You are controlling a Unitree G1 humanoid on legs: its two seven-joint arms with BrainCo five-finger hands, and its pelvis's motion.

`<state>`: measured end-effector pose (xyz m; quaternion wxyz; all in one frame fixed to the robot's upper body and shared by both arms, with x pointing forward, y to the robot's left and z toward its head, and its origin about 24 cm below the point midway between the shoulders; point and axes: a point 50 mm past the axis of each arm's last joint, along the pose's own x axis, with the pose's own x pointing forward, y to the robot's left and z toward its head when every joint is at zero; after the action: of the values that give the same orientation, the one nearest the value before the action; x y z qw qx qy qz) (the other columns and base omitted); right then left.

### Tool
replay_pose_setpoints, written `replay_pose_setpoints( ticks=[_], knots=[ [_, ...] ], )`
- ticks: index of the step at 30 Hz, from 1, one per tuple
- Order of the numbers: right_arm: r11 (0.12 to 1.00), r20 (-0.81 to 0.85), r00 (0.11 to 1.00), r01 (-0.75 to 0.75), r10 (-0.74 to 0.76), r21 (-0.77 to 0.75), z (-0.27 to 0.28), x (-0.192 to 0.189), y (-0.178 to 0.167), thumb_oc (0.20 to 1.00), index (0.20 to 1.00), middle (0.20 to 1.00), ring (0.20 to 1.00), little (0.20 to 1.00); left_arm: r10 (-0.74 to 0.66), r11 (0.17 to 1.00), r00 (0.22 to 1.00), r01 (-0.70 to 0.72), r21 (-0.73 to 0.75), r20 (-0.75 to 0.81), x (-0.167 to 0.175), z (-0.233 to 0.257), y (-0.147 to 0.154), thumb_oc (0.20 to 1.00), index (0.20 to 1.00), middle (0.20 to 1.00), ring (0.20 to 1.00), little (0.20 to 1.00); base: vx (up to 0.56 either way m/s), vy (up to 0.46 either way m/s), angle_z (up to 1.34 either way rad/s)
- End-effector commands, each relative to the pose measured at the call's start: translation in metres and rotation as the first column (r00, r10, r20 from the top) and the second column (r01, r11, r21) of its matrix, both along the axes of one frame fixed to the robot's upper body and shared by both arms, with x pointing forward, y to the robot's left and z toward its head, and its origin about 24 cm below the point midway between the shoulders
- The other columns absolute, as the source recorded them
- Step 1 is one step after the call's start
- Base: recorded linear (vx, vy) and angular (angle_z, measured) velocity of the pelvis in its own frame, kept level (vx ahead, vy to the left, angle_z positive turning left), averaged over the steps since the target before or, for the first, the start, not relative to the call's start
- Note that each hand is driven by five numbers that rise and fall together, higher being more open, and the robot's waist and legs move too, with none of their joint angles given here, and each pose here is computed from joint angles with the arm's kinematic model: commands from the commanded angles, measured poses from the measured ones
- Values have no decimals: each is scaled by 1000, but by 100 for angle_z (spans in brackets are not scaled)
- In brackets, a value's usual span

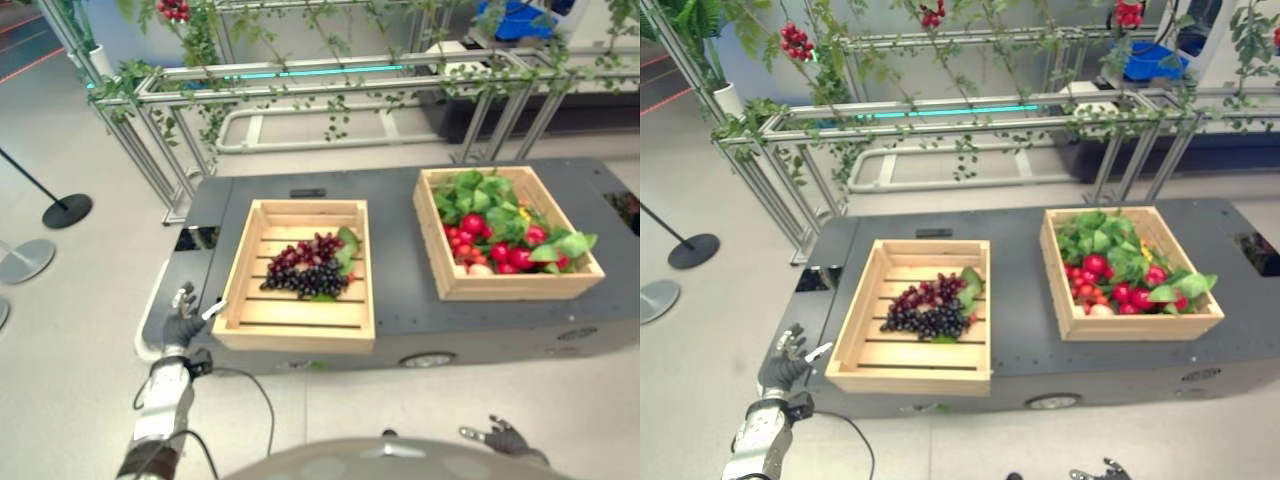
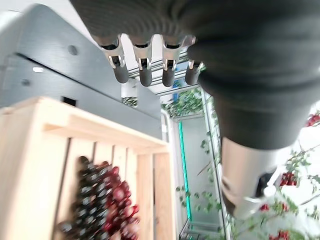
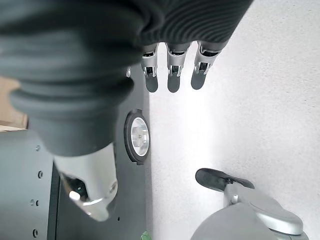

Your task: Pick up the fruits from the basket on one side to the basket on the other side

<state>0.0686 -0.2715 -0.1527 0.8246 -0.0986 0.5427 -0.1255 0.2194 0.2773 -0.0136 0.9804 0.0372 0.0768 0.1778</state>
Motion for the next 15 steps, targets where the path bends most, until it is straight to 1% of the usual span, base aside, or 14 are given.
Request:
replay_pose_setpoints(
  ticks=[1, 5, 8, 10, 15],
  knots=[
    [996, 40, 995, -92, 91, 22, -1, 23, 16, 1000, 1000, 1000, 1000, 1000, 3, 994, 972, -28, 102, 237, 35, 57, 13, 1000, 1000, 1000, 1000, 1000, 0, 0, 0],
    [993, 59, 992, -116, 114, 21, 1, 31, 18, 1000, 1000, 1000, 1000, 1000, -50, 991, 935, 2, 136, 352, 56, 89, 2, 1000, 1000, 1000, 1000, 1000, -17, 0, -2],
    [991, 80, 988, -130, 129, 14, 4, 39, 17, 1000, 1000, 1000, 1000, 1000, -84, 987, 916, 22, 159, 393, 66, 103, -4, 1000, 1000, 1000, 1000, 1000, -108, 11, -6],
    [986, 132, 977, -168, 166, -1, 10, 57, 17, 1000, 1000, 1000, 1000, 1000, -142, 976, 881, 48, 213, 452, 81, 127, -15, 1000, 1000, 1000, 1000, 1000, -181, 9, -9],
    [978, 234, 950, -204, 207, -40, 25, 90, 14, 1000, 1000, 1000, 1000, 1000, -210, 948, 854, 60, 311, 476, 105, 156, -25, 1000, 1000, 1000, 1000, 1000, -161, 5, -11]
  ],
)
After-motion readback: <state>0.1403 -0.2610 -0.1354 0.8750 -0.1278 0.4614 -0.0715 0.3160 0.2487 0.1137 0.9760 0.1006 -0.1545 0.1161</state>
